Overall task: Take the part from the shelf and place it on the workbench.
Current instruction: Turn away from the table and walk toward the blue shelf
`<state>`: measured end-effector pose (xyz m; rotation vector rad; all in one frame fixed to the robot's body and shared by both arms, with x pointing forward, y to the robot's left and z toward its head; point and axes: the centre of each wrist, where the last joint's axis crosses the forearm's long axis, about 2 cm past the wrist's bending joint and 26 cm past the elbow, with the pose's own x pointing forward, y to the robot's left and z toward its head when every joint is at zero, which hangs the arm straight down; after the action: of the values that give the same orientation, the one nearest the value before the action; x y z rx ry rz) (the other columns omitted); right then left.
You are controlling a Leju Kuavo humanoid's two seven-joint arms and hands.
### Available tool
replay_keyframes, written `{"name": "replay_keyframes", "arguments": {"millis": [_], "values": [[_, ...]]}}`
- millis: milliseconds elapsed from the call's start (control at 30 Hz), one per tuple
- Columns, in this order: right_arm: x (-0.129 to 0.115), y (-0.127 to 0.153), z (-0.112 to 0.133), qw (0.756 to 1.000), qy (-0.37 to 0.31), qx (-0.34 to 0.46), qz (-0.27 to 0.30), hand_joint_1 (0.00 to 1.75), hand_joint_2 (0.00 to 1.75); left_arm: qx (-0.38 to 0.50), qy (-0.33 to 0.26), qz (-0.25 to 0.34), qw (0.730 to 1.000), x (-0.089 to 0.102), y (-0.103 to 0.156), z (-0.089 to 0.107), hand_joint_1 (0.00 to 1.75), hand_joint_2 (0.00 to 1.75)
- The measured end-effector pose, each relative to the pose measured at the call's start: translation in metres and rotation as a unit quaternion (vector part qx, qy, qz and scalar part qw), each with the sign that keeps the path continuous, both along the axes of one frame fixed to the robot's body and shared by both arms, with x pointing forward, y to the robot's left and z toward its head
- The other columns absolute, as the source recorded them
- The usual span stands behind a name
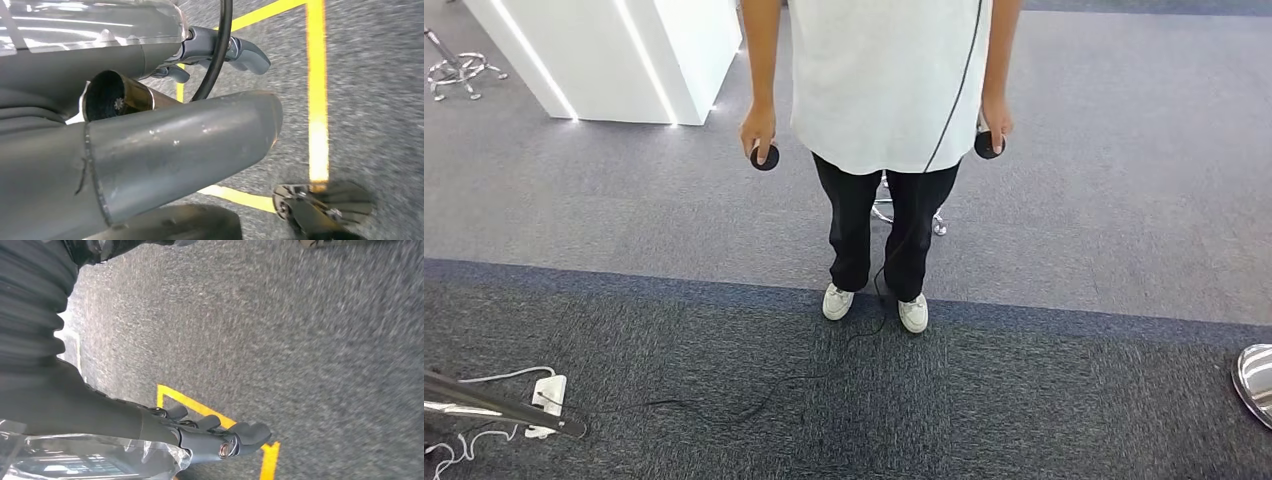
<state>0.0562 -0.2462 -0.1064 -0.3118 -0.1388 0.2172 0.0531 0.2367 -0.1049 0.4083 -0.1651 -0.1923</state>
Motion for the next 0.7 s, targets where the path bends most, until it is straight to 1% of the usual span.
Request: {"name": "replay_keyframes", "arguments": {"millis": [267,467,700], "values": [[0.0012,0.0001,0.0001,1.000,-0.003,0.001,0.007,0.00,1.75,0.000,-0.018,-0.005,1.000,-0.0037,0.0000,-0.0004,0.00,0.00],[0.0002,0.0015,0.0001,1.000,-0.005,0.003,0.008,0.00,1.75,0.000,-0.007,-0.001,1.000,-0.0019,0.0011,-0.0003,0.00,0.00],[0.0008,0.0013,0.0002,1.000,-0.007,0.000,0.013,0.00,1.75,-0.003,0.015,0.005,1.000,-0.0055,0.0004,-0.0009,0.00,0.00]]}}
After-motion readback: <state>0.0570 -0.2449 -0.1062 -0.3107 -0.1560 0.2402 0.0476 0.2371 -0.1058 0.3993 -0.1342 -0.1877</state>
